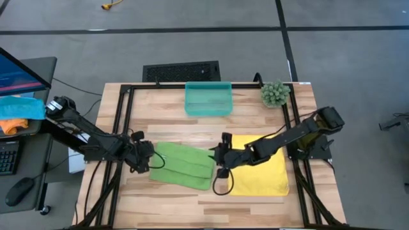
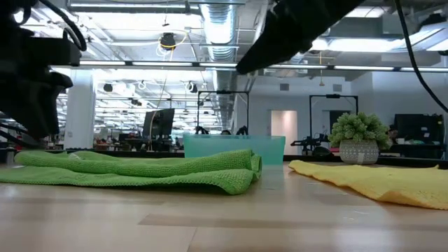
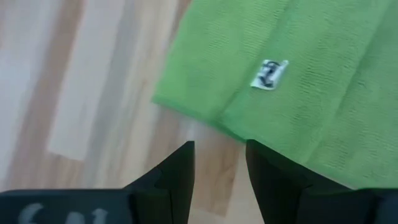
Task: Roll microfiber towels into tight, uniform cylinder then place into a basket
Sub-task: Fold the green towel
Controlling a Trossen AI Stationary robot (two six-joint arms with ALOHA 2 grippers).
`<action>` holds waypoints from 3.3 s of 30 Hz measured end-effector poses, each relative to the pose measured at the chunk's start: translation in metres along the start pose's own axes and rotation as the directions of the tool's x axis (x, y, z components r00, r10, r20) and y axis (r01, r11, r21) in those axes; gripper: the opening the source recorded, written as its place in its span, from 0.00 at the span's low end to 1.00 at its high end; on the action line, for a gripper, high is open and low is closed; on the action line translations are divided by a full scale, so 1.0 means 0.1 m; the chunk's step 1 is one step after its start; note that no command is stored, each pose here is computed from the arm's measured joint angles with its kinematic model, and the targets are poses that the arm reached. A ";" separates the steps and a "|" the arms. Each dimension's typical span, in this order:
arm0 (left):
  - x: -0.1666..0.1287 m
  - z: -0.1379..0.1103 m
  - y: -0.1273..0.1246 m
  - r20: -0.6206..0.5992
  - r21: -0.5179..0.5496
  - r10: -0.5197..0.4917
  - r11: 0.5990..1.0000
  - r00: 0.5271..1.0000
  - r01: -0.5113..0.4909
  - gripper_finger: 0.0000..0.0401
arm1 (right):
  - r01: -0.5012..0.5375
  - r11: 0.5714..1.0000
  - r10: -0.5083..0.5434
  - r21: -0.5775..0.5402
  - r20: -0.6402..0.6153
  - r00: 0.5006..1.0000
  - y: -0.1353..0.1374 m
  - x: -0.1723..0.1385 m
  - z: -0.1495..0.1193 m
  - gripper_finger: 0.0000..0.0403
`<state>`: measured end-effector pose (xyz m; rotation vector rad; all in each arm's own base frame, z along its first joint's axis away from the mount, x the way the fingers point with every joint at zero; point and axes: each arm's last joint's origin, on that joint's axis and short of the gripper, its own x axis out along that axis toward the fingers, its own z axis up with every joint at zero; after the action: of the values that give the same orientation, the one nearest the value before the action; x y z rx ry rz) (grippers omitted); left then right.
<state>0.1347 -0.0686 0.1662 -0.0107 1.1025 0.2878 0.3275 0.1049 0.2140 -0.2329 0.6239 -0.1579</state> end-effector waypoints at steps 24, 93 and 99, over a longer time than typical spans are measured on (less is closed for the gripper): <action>0.14 0.00 -0.03 0.007 -0.219 -0.144 0.965 0.990 0.142 0.34 | -0.025 1.000 0.026 0.006 -0.131 0.991 0.11 0.21 -0.24 0.33; 0.34 -0.06 -0.08 -0.082 -0.368 -0.065 0.929 0.995 0.031 0.18 | -0.026 1.000 0.026 0.005 -0.133 0.991 0.11 0.21 -0.24 0.33; 0.34 -0.05 -0.09 -0.058 -0.360 -0.068 0.932 0.996 0.043 0.02 | -0.030 0.999 0.034 0.038 -0.134 0.990 0.12 0.21 -0.25 0.33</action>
<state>0.1472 -0.0705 0.1328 -0.3799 1.1043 0.4380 0.3304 0.1077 0.1800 -0.1783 0.7580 -0.1547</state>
